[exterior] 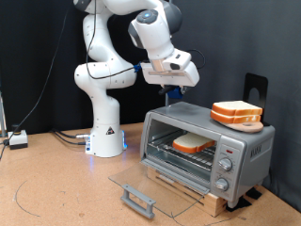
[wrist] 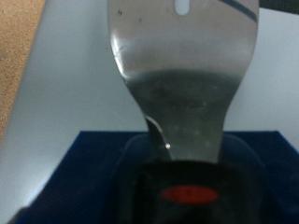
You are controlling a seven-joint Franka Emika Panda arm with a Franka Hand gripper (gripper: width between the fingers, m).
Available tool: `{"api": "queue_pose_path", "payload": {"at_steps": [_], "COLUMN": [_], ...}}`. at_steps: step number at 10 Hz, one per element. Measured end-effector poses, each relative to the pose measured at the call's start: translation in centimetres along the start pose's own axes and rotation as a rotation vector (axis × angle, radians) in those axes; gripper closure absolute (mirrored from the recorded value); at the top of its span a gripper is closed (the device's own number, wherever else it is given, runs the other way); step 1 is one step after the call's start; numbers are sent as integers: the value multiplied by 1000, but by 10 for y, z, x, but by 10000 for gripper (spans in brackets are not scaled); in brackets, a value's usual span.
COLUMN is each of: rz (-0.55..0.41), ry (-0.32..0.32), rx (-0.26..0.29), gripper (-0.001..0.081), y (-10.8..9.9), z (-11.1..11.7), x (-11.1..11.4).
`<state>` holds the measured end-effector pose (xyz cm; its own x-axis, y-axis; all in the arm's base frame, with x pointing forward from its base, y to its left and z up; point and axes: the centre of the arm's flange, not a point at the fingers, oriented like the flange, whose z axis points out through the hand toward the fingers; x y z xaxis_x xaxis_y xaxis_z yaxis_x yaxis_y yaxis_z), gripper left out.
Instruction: Make a piece of toast with the oven
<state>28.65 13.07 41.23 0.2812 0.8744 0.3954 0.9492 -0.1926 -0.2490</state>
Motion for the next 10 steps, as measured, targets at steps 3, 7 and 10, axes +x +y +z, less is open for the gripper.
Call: {"api": "queue_pose_path", "payload": {"at_steps": [3,7,10], "rz": [38,56,60], "ry": [-26,-26,3], "rx": [-34,-35,-43], "gripper": [410,410,96], "y": [-1,6,10], "z": [19,36,38], "x": [1,2,3]}}
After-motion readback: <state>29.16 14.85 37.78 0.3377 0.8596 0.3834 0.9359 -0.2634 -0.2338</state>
